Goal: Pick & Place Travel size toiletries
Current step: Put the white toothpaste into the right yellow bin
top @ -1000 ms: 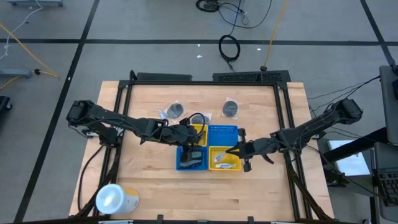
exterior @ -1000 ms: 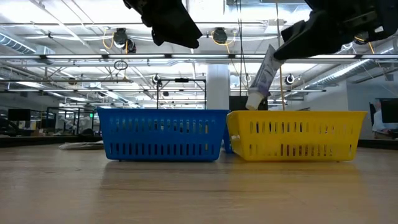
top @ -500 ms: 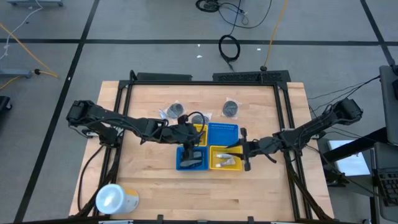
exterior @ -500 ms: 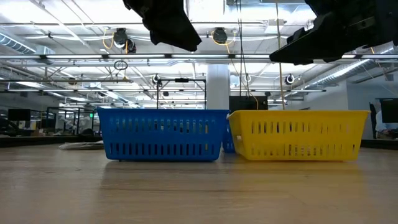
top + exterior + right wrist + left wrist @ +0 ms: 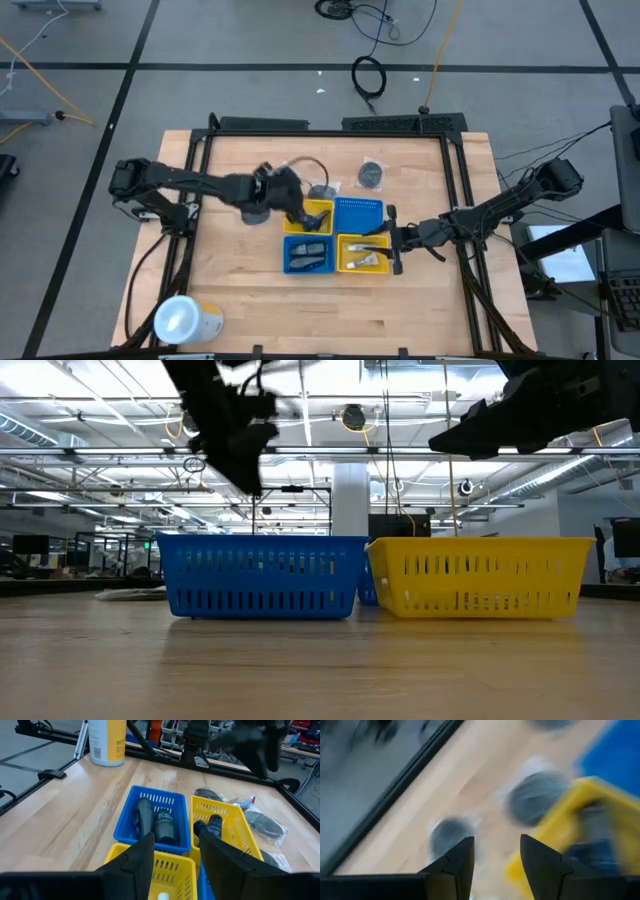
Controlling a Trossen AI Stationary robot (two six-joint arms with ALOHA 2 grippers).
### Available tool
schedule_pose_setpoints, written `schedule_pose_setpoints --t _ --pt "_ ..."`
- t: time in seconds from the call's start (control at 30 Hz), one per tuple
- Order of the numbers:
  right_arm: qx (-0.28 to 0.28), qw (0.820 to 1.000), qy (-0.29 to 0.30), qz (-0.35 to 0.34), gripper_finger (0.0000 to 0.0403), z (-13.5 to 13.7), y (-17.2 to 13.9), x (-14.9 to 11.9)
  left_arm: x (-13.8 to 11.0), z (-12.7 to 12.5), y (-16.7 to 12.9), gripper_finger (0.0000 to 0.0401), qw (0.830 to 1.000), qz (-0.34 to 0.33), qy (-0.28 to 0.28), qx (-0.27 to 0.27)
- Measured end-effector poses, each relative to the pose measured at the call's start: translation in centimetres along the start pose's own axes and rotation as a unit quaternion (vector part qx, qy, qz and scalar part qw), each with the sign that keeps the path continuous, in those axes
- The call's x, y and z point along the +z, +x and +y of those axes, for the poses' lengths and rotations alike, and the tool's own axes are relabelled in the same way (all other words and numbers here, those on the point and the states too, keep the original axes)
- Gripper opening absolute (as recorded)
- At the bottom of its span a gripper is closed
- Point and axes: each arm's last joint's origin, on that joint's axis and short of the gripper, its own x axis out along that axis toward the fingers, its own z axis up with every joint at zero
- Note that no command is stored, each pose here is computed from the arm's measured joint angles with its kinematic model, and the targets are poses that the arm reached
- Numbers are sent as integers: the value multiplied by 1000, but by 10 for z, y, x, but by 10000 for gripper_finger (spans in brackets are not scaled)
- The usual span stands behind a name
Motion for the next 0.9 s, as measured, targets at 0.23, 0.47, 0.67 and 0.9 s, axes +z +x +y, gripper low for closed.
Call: schedule_pose_setpoints --t 0.23,0.47,0.67,0.9 --pt "0 1000 4 -11 148 0 0 2 -6 58 26 157 972 121 -174 99" --pt "1 1000 6 -11 147 0 0 2 -3 95 49 157 937 171 -282 114" --pt "2 1000 13 -11 146 0 0 2 -9 104 74 157 914 227 -316 115" --pt "2 1000 13 -11 147 0 0 2 -19 103 100 157 901 272 -309 139"
